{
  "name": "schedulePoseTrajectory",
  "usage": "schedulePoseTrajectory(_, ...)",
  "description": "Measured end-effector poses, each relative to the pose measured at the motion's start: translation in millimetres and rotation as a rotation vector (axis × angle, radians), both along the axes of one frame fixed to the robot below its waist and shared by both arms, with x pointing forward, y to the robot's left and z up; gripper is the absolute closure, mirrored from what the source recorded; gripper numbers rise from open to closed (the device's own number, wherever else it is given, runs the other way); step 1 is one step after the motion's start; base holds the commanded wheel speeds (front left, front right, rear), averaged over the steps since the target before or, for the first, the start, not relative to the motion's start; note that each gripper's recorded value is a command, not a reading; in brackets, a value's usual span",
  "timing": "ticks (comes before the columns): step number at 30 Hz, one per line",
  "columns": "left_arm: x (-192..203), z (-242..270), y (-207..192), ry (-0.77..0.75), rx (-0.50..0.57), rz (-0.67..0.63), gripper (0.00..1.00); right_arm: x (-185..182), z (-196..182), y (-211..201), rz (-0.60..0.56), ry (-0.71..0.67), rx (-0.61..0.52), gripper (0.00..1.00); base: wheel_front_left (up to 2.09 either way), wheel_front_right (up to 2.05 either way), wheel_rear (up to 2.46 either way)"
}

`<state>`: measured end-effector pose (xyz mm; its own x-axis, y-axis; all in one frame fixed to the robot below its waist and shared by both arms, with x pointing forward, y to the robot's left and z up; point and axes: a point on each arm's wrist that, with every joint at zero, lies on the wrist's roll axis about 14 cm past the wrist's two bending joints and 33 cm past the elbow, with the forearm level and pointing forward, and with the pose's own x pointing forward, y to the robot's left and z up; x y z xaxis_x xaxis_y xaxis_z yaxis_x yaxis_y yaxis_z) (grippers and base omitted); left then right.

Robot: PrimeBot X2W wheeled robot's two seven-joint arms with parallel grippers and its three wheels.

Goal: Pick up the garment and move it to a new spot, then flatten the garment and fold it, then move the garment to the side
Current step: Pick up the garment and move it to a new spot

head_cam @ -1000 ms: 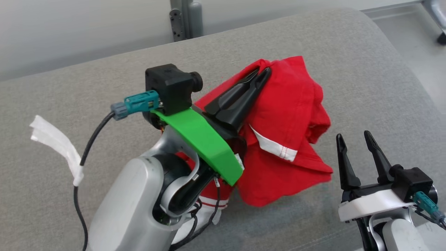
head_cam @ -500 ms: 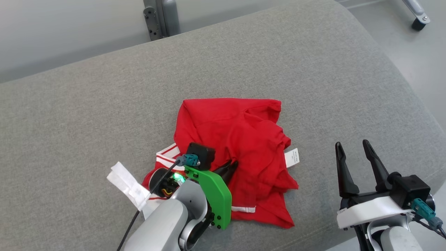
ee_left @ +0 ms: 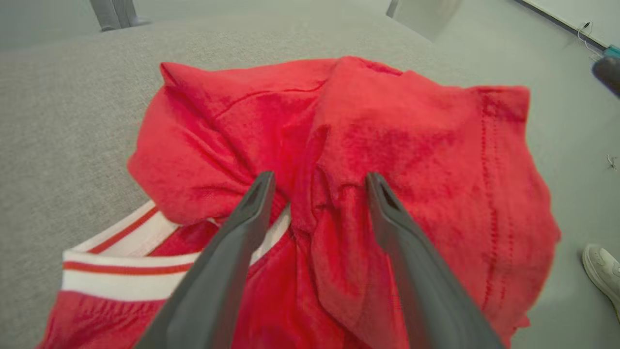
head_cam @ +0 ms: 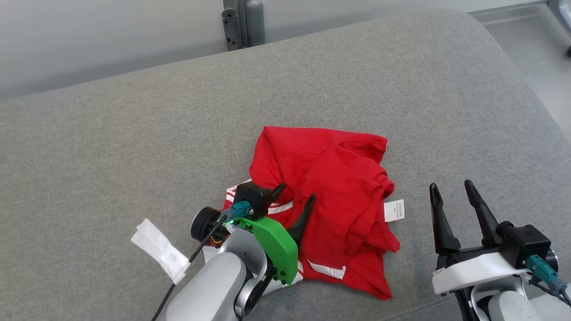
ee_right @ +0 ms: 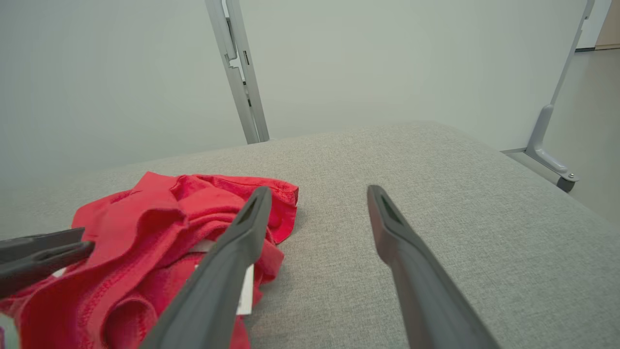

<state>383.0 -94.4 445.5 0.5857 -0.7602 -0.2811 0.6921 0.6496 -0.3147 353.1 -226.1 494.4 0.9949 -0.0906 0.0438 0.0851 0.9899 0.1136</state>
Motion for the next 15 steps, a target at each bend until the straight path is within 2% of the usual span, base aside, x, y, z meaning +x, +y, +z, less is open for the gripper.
schedulePoseTrajectory(4,7,18,25,-0.094,-0.004,0.091,0.00,-4,4,2,0.009,-0.012,-0.002,0.00,0.00,0.00,0.00)
schedulePoseTrajectory(10,6,1,87,-0.118,0.146,0.213,0.00,-4,13,5,0.027,-0.043,-0.012,0.00,0.00,0.00,0.00)
schedulePoseTrajectory(15,5,6,94,-0.111,0.137,0.241,0.00,-1,16,10,0.044,-0.053,-0.013,0.00,0.00,0.00,0.00)
